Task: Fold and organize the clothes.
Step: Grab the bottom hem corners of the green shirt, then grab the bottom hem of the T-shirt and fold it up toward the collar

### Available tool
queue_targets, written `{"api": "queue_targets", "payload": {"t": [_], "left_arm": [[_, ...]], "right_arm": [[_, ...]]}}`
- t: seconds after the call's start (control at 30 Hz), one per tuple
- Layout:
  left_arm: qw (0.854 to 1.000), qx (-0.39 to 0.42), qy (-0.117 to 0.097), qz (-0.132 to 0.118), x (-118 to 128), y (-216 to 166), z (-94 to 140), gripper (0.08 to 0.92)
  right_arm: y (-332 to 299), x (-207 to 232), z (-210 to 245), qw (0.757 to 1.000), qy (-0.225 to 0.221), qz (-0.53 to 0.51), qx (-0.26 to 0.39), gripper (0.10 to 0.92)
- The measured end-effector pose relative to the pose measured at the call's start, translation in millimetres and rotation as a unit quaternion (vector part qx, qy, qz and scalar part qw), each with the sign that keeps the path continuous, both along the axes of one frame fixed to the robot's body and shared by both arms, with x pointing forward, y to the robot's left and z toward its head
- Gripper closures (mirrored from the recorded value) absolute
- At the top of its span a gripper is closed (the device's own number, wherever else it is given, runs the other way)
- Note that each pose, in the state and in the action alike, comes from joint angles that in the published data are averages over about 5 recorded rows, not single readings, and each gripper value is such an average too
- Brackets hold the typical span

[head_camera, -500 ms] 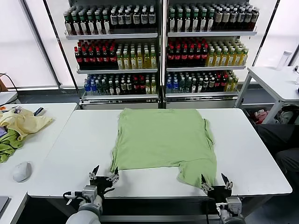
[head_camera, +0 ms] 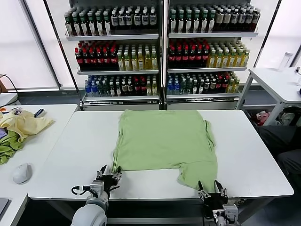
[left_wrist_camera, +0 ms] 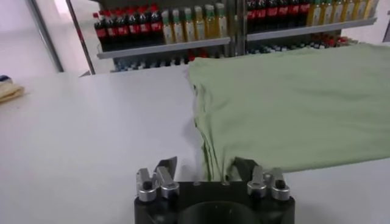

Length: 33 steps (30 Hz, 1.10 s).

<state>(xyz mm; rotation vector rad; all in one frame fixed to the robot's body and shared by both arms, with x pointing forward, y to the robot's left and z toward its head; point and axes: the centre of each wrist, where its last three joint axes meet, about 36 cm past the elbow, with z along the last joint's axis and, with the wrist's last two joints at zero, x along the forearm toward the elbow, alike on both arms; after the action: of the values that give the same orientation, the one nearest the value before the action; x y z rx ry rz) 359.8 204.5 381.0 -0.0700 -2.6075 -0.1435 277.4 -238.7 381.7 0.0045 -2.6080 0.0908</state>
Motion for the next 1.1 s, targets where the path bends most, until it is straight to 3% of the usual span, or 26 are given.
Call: {"api": "queue_targets", "payload": {"t": [0.33, 0.47, 0.63, 1.1], "left_arm": [[0.999, -0.033, 0.010, -0.017, 0, 4, 1, 0.799], [0.998, -0.052, 0.005, -0.022, -3, 7, 4, 0.877], [0.997, -0.078, -0.003, -0.028, -9, 10, 11, 0.887], [0.990, -0.123, -0.061, -0.041, -7, 32, 52, 0.887]], "right_arm": [[-10, 1, 4, 1.000, -0.006, 0.005, 0.007, 0.737], [-15, 3, 10, 1.000, -0.021, 0.007, 0.013, 0.820], [-25, 7, 24, 0.998, -0.055, 0.011, 0.017, 0.890], [-47, 38, 54, 0.991, -0.135, 0.018, 0.019, 0.893]]}}
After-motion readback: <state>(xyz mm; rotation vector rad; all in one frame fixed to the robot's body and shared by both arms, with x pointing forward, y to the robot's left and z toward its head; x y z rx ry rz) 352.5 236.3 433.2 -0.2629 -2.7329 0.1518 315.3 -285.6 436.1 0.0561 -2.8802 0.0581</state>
